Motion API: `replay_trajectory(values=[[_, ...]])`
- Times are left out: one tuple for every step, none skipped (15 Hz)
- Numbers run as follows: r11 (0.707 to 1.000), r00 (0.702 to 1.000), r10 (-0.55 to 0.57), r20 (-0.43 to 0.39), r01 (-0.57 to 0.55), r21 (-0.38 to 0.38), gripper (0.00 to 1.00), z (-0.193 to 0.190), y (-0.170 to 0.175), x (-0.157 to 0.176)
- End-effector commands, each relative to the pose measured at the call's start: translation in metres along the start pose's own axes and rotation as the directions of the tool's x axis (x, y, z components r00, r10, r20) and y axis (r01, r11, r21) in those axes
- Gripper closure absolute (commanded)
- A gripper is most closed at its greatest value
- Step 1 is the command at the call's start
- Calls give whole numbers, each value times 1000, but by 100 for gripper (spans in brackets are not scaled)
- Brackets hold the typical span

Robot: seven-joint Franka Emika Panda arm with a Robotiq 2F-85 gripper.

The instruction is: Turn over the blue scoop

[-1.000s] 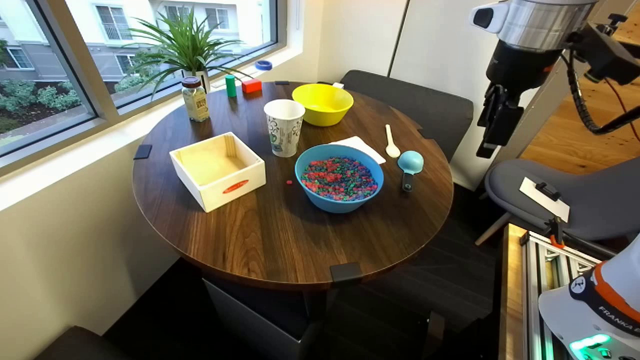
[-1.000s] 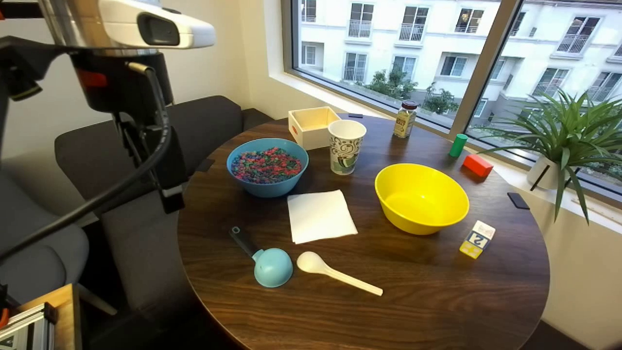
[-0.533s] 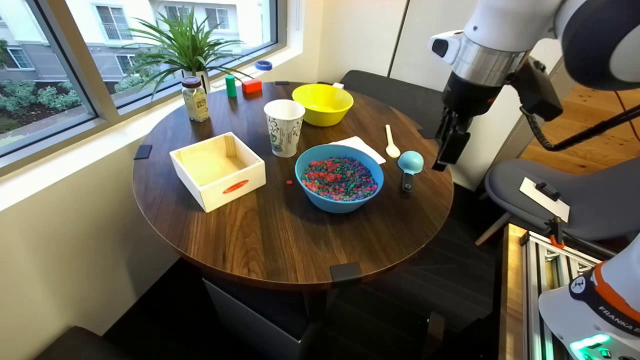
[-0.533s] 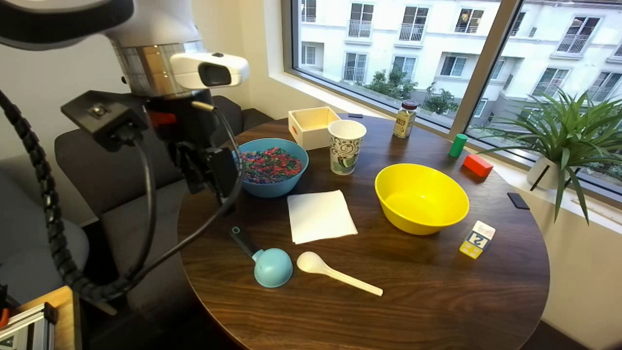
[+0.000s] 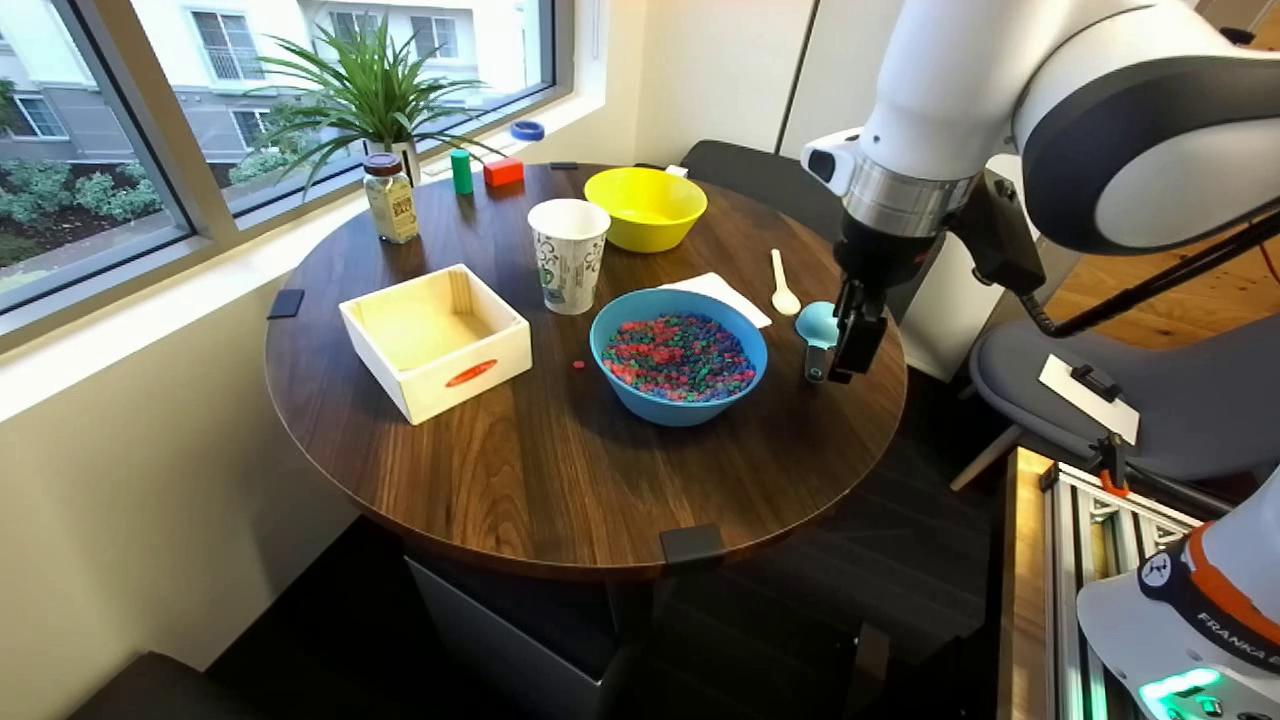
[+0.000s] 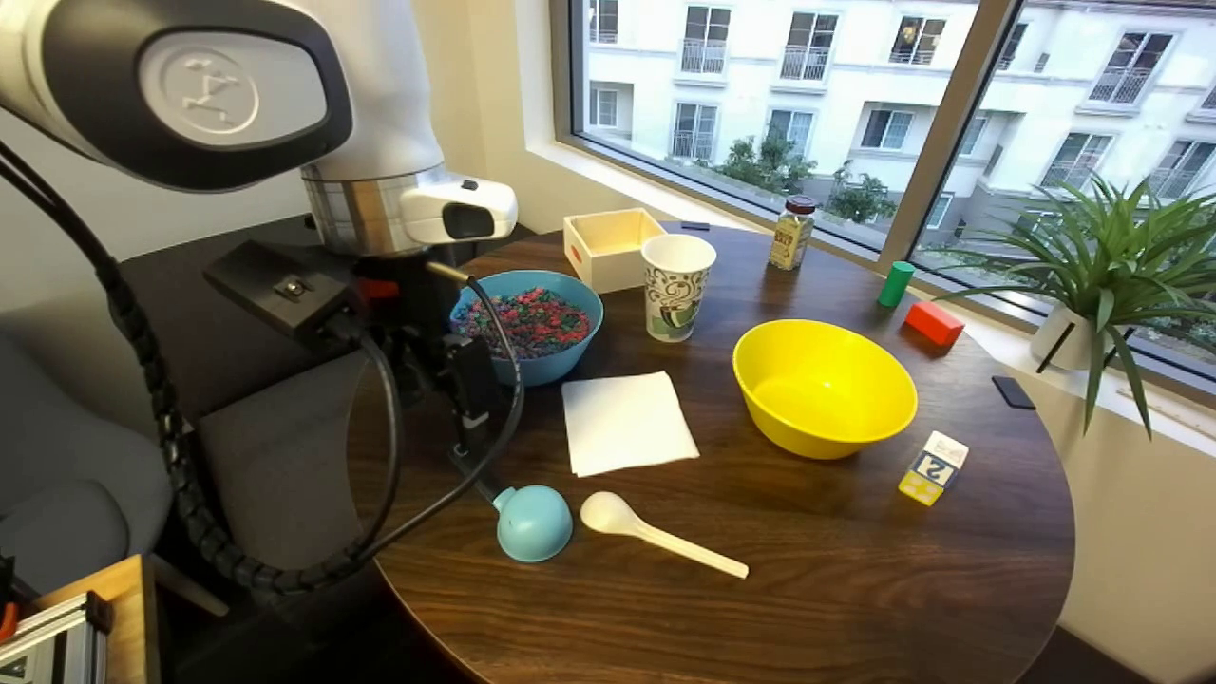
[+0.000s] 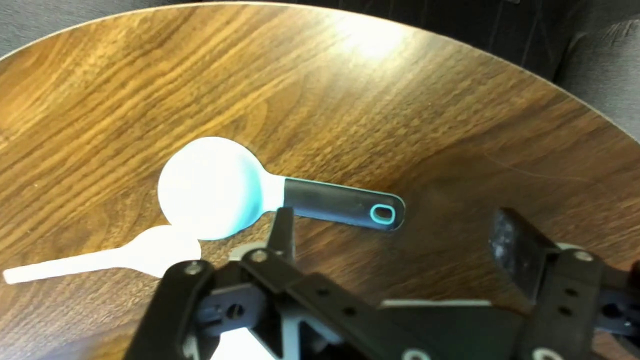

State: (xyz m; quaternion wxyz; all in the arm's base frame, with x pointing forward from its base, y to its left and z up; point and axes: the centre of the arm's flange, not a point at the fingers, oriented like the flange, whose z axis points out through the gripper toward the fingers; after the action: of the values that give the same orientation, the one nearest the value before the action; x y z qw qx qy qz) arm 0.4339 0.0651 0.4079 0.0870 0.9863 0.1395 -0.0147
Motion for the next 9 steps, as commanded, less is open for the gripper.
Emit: replay_trajectory(values=[[999, 999, -26, 29, 27, -42, 0, 19, -5, 6], [997, 999, -33, 42, 36, -63, 0, 23, -6, 7], [996, 998, -41, 51, 45, -80, 0, 26, -8, 8], [993, 997, -47, 61, 53, -101, 0, 30, -9, 10], [991, 996, -54, 68, 62, -120, 0, 33, -10, 11], [989, 996, -57, 73, 66, -135, 0, 35, -12, 12], [986, 995, -61, 76, 72, -149, 0, 37, -13, 13], [984, 995, -63, 78, 75, -161, 0, 38, -14, 13], [982, 995, -65, 80, 78, -173, 0, 39, -15, 14]])
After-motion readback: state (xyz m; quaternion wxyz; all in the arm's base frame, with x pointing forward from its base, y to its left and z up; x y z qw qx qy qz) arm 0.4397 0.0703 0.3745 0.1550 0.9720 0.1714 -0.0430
